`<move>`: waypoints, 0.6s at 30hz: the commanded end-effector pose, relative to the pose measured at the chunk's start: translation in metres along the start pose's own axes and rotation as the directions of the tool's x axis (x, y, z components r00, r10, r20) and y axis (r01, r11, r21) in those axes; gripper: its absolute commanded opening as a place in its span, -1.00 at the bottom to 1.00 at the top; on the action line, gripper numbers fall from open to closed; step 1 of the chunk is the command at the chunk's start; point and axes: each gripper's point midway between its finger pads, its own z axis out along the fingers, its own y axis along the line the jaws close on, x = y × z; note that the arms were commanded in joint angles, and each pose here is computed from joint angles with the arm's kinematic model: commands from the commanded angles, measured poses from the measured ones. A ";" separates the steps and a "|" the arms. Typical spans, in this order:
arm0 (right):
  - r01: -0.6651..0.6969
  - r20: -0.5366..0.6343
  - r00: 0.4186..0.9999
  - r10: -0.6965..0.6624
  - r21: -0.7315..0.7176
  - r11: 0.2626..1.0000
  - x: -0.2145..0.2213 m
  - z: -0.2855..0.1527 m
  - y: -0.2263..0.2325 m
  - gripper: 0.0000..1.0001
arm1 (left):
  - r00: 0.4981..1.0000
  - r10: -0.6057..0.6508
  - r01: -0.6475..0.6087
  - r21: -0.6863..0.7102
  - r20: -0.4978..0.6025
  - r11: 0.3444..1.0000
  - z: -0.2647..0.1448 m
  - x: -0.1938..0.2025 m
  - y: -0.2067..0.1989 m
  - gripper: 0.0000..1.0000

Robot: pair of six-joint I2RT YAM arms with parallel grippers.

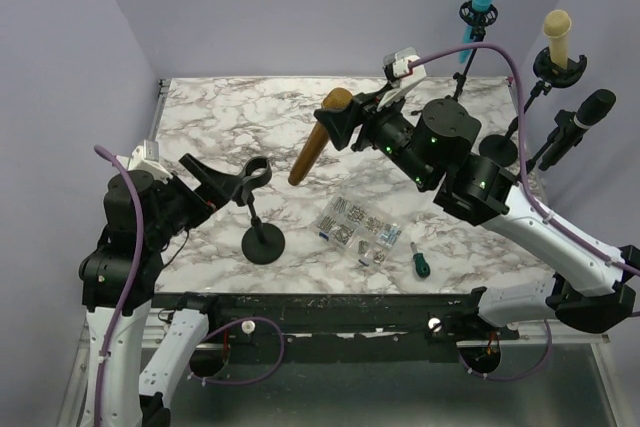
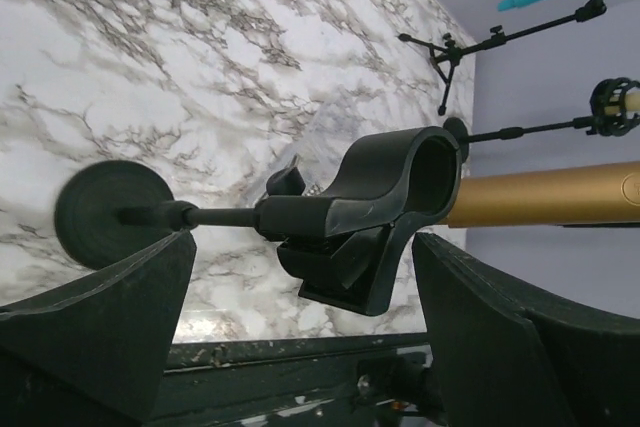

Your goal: Remove the microphone from the stand

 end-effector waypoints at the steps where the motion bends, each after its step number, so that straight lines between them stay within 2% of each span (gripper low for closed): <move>1: -0.018 0.012 1.000 0.018 -0.026 1.000 -0.003 -0.002 0.005 -0.99 | 0.972 -0.224 0.231 0.102 -0.077 0.968 0.005 0.016 -0.016 0.82; 5: -0.019 0.016 1.000 0.020 -0.033 0.999 -0.005 -0.001 0.006 -0.99 | 0.952 -0.292 0.303 0.165 -0.088 0.939 0.012 0.020 -0.020 0.78; 8: -0.019 0.015 1.000 0.019 -0.031 0.999 -0.003 -0.002 0.005 -0.99 | 0.958 -0.280 0.286 0.134 -0.062 0.949 0.013 0.017 -0.013 0.76; 10: -0.011 0.004 1.000 0.011 -0.010 1.000 0.003 -0.002 0.001 -0.99 | 0.969 -0.246 0.247 0.086 -0.016 0.965 0.009 0.012 -0.005 0.83; 12: 0.010 -0.026 1.000 -0.010 0.019 1.000 0.014 0.000 -0.005 -0.99 | 0.980 -0.192 0.190 0.046 0.057 0.981 -0.001 0.004 0.004 0.94; 14: 0.039 -0.059 0.998 -0.037 0.032 0.999 0.025 0.002 -0.008 -0.99 | 0.985 -0.110 0.111 0.003 0.136 0.994 -0.011 -0.006 0.014 0.97; 16: 0.067 -0.103 0.993 -0.065 0.018 0.998 0.033 0.005 -0.006 -0.99 | 0.976 0.030 -0.029 -0.009 0.218 1.000 -0.025 -0.020 0.014 0.97; 18: 0.079 -0.143 0.986 -0.080 -0.018 0.997 0.038 0.009 0.001 -0.99 | 0.937 0.188 -0.217 0.070 0.294 0.974 -0.040 -0.033 -0.009 0.97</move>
